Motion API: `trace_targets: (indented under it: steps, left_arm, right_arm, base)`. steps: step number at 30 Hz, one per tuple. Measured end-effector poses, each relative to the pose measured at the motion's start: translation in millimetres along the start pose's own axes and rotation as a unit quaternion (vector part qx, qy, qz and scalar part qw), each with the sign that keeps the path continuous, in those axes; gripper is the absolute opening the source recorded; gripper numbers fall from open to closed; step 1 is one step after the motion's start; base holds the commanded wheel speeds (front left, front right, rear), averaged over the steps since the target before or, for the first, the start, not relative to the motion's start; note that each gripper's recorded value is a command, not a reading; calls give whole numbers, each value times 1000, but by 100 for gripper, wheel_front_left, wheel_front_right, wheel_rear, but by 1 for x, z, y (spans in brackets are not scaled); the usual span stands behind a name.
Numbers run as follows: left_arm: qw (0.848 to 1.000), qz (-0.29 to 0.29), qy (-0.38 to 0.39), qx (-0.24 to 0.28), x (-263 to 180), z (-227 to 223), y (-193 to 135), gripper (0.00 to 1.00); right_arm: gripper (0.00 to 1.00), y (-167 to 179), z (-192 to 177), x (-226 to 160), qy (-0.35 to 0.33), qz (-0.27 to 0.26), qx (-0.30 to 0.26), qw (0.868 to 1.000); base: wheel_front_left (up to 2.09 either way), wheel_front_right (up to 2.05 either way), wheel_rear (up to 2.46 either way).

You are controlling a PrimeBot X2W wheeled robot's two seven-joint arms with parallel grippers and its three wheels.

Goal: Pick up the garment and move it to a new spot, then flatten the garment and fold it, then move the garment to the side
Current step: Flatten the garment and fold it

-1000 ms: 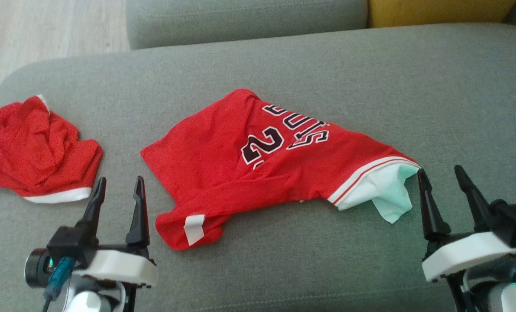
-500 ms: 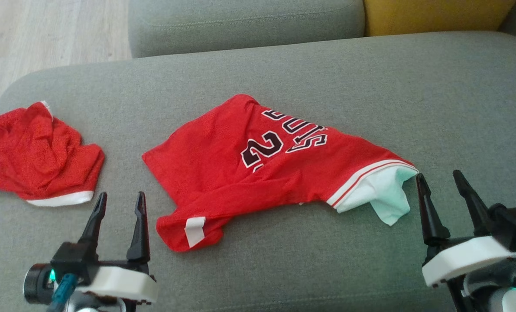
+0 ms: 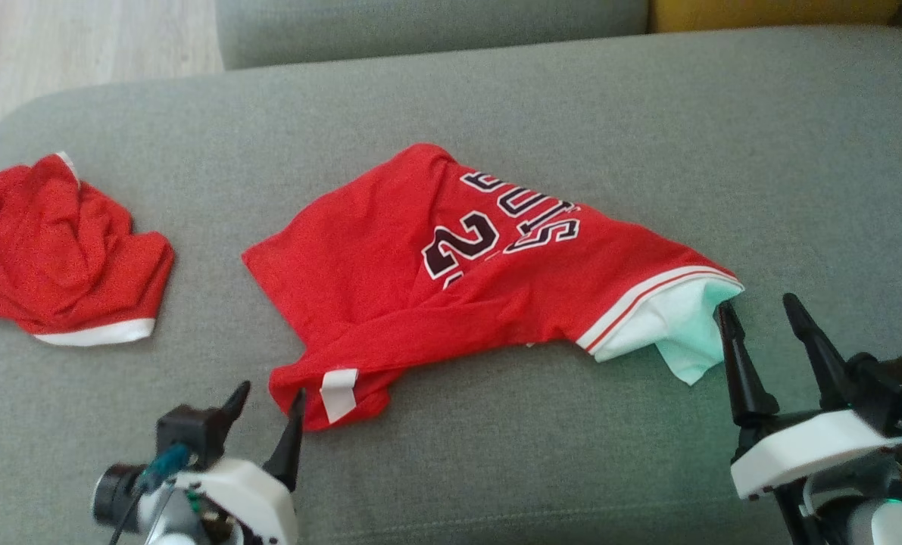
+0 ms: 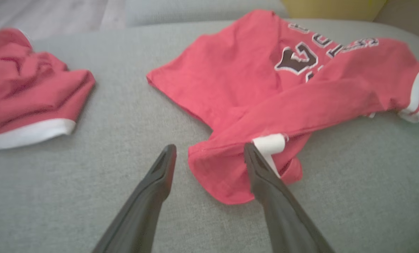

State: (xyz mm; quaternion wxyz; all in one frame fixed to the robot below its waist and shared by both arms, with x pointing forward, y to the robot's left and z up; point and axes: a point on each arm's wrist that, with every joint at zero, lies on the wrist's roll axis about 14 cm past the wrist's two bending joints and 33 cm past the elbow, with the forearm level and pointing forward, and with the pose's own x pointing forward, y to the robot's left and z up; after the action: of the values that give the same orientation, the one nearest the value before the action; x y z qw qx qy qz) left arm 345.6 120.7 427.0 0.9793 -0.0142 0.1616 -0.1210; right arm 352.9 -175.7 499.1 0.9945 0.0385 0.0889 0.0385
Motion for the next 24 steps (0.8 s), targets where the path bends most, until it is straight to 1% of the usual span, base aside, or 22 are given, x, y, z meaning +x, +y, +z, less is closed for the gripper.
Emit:
trace_targets:
  steps: [3,10,11,12,16,18,20,22,24]
  left_arm:
    - [999,-20,43,1,12,-17,-2,100]
    - [994,-35,107,-7,40,-43,4,100]
    - [993,-38,114,-11,42,-46,3,44]
    - [992,-42,120,-13,44,-49,3,0]
    - [991,-49,124,-18,52,-52,0,0]
    - [991,-53,123,-18,56,-51,0,0]
    - [991,-56,122,-19,58,-51,-1,0]
    - [991,-55,120,-21,59,-52,-1,0]
    - [991,-55,116,-23,62,-50,-1,0]
  right_arm:
    - [100,0,-6,4,10,1,3,1000]
    - [100,-3,-15,16,26,-3,5,1000]
    - [100,-5,-17,17,28,-6,6,1000]
    - [100,-7,-18,17,30,-9,6,999]
    - [100,-15,-36,16,62,-21,10,998]
    - [100,-16,-52,14,95,-23,17,995]
    - [100,-18,-72,10,144,-26,20,989]
    - [100,-20,-94,2,196,-31,25,980]
    - [100,-22,-109,-4,232,-35,31,972]
  base:
    - [0,0,0]
    - [0,0,0]
    - [0,0,0]
    - [0,0,0]
    - [0,0,0]
    - [0,0,0]
    - [0,0,0]
    - [0,0,0]
    - [0,0,0]
